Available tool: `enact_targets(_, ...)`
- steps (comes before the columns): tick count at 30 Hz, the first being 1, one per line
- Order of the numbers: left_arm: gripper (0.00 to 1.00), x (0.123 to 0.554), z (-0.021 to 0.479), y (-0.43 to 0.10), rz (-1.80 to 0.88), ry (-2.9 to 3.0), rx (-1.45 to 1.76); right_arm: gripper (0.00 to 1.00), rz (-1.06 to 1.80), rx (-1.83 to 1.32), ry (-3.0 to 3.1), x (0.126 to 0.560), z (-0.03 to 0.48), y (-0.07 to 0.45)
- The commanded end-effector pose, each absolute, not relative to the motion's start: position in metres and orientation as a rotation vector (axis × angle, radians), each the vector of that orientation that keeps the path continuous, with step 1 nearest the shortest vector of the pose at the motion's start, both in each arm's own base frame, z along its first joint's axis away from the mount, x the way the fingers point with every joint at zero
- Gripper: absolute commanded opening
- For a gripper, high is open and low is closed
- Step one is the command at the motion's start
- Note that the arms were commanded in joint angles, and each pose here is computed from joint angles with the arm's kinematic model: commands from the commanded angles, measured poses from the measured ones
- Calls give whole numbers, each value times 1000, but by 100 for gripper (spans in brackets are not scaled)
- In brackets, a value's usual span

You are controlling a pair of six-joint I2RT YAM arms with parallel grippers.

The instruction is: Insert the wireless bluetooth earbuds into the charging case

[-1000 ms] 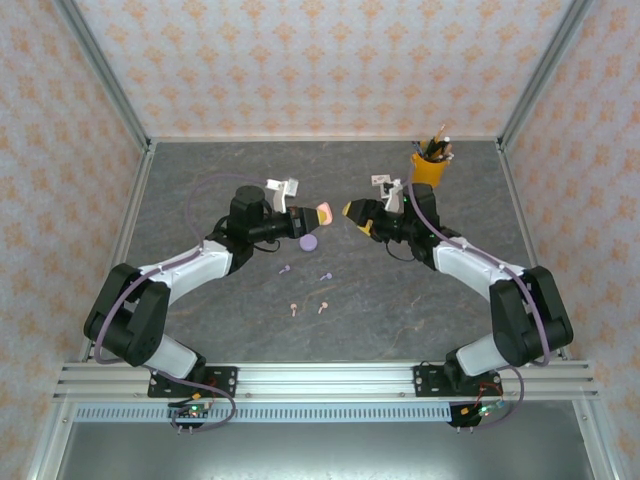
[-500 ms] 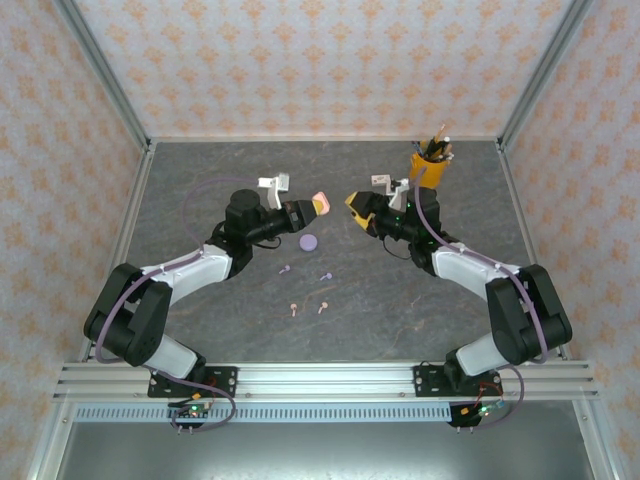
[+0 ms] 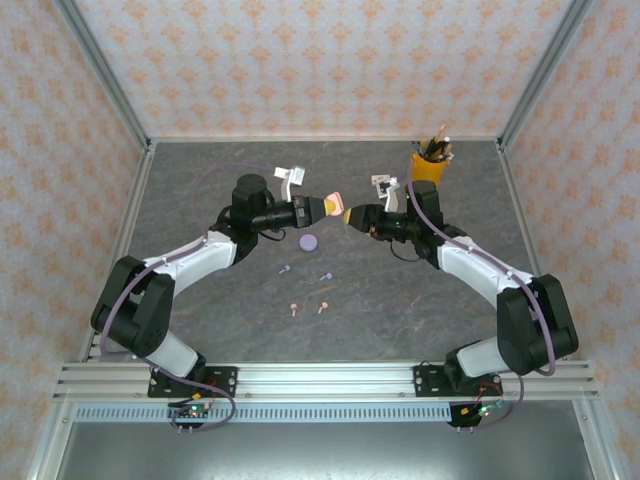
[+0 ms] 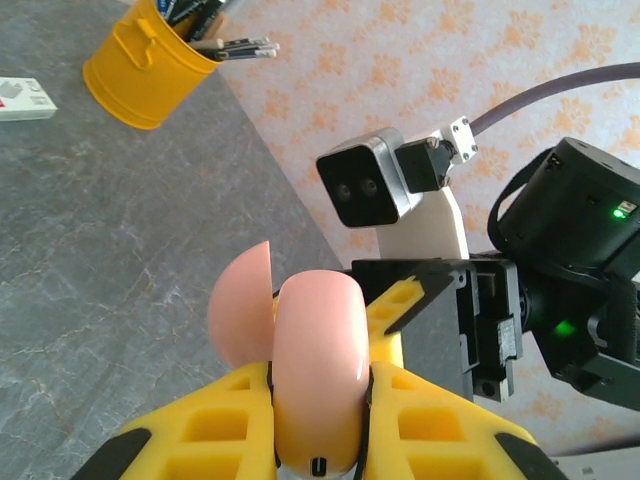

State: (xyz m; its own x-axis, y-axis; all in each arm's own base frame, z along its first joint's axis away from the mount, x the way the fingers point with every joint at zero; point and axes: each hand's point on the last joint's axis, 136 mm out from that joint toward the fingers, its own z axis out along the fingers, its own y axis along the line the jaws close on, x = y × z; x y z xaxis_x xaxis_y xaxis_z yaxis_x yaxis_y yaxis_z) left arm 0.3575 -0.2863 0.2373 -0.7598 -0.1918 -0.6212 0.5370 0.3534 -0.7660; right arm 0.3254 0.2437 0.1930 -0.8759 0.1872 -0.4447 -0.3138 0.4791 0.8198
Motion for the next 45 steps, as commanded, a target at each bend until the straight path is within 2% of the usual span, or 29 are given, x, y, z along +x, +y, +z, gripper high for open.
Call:
enact_targets(1, 4, 346, 237, -294, -1489, 2004, 436, 45, 1387, -253, 2178, 318, 218, 244)
enact_targets(29, 4, 342, 245, -315, -1509, 2007, 522, 43, 1439, -252, 2125, 329, 233, 239)
enact_targets(45, 4, 340, 257, -319, -1494, 1972, 535, 27, 1406, -234, 2159, 330, 221, 236)
